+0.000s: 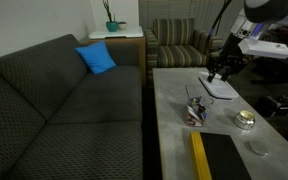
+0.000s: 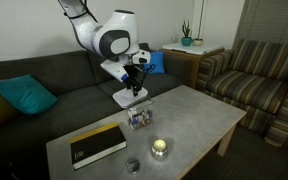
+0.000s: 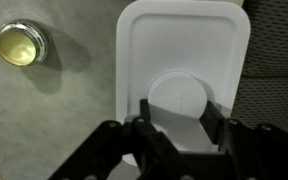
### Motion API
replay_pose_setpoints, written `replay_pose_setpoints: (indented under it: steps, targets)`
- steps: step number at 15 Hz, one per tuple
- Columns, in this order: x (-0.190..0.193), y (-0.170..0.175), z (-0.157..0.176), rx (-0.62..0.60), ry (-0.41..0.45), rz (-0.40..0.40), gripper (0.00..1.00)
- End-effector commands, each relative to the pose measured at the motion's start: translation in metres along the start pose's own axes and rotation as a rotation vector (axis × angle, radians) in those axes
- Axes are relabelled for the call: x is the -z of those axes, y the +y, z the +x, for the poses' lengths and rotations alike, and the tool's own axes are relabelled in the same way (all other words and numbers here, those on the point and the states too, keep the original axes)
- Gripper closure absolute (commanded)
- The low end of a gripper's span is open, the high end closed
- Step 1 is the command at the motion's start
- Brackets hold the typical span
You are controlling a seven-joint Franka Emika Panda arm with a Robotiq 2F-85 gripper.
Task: Place the white lid on the container and push the button
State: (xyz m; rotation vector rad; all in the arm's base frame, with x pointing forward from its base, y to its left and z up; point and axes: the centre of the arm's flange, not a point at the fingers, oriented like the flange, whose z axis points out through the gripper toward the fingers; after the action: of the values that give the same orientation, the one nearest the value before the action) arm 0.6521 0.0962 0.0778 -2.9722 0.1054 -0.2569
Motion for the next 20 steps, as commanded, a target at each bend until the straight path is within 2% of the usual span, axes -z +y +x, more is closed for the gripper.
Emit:
replay_pose_setpoints:
  steps: [1, 9, 14, 20]
  targets:
    - [-0.011, -0.008, 0.016, -0.036, 0.022, -0.023, 0.71]
    - [-0.028, -0.025, 0.06, -0.111, 0.053, -0.052, 0.71]
    - [-0.067, -0.03, 0.09, -0.228, -0.023, -0.067, 0.71]
    - [-0.092, -0.028, 0.096, -0.271, -0.08, -0.102, 0.71]
